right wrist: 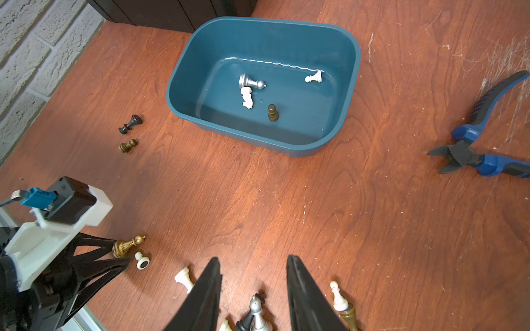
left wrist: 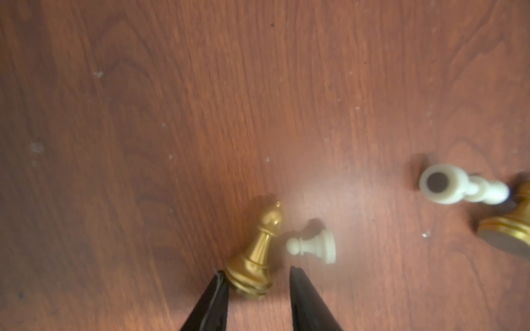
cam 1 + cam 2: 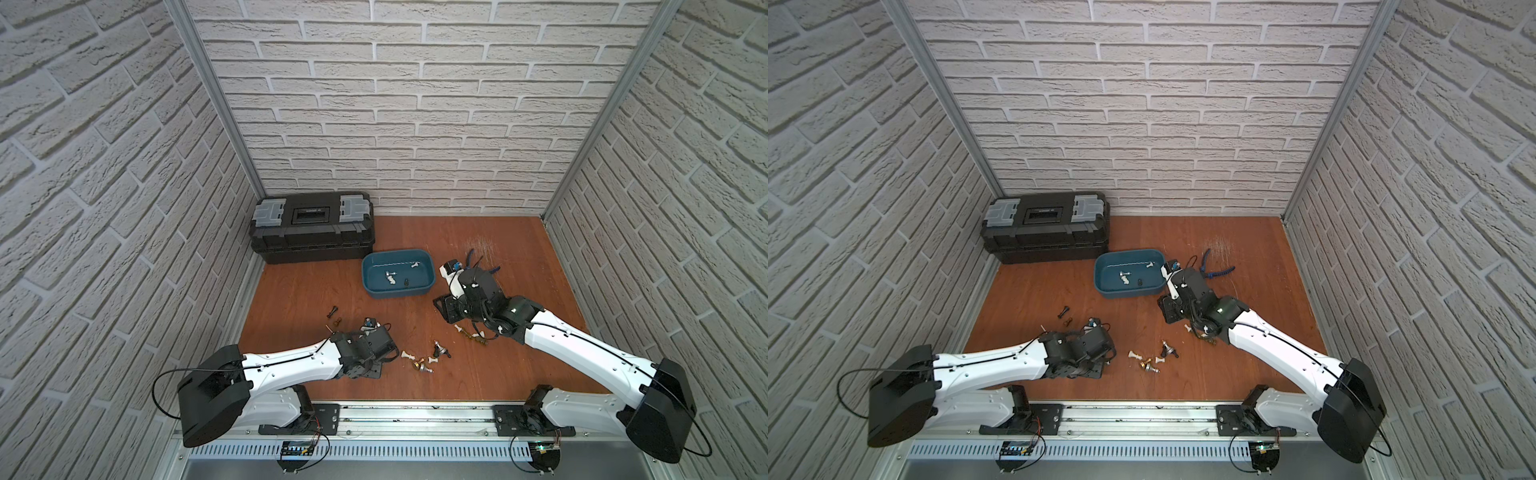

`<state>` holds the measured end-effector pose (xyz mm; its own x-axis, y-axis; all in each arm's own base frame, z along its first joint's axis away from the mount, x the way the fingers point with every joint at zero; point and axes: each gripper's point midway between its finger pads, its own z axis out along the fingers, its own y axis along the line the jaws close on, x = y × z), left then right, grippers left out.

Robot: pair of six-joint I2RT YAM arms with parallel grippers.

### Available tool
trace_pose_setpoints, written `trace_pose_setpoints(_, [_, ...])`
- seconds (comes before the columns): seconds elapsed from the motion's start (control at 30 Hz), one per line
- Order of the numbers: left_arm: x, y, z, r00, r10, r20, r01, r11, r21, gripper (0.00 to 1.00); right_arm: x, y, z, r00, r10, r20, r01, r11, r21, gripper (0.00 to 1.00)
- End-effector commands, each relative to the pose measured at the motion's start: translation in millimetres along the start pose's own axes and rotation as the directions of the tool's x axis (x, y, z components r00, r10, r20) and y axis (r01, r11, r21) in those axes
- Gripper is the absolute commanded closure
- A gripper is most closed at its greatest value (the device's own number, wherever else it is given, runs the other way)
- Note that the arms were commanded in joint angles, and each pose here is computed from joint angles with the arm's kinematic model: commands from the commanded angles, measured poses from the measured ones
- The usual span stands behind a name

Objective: Put the chess pieces into the storage box
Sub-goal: Pick up the chess piece at the center of the board.

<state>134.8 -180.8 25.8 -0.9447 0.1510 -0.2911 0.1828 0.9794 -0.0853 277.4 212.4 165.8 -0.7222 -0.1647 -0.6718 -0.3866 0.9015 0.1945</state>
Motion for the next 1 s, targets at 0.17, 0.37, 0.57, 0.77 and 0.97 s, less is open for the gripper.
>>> trace_pose_setpoints(0.17, [0, 1, 3, 1.0, 0.023, 0.003, -0.023, 1.0, -0.014, 0.6, 0, 6, 9, 1.0, 0.024, 0.007, -0.024, 0.999, -0.032, 0.59])
trace_pose_setpoints(0.37, [-2, 6, 6, 0.999, 0.045, -0.005, -0.046, 0.997, -0.054, 0.6, 3, 7, 13, 1.0, 0.03, -0.003, -0.03, 0.999, -0.04, 0.58])
trace_pose_setpoints(0.57, [-5, 5, 9, 0.998, 0.061, -0.015, -0.062, 0.995, -0.073, 0.58, 5, 9, 14, 1.0, 0.025, -0.009, -0.025, 0.999, -0.046, 0.58])
trace_pose_setpoints(0.77, [-9, 7, 9, 0.996, 0.093, -0.019, -0.094, 0.99, -0.104, 0.55, 7, 10, 19, 1.0, 0.021, -0.023, -0.022, 0.998, -0.051, 0.58])
trace_pose_setpoints(0.97, [-10, 9, 14, 0.992, 0.115, -0.05, -0.121, 0.984, -0.133, 0.57, 10, 12, 25, 0.999, 0.022, -0.037, -0.024, 0.998, -0.059, 0.58])
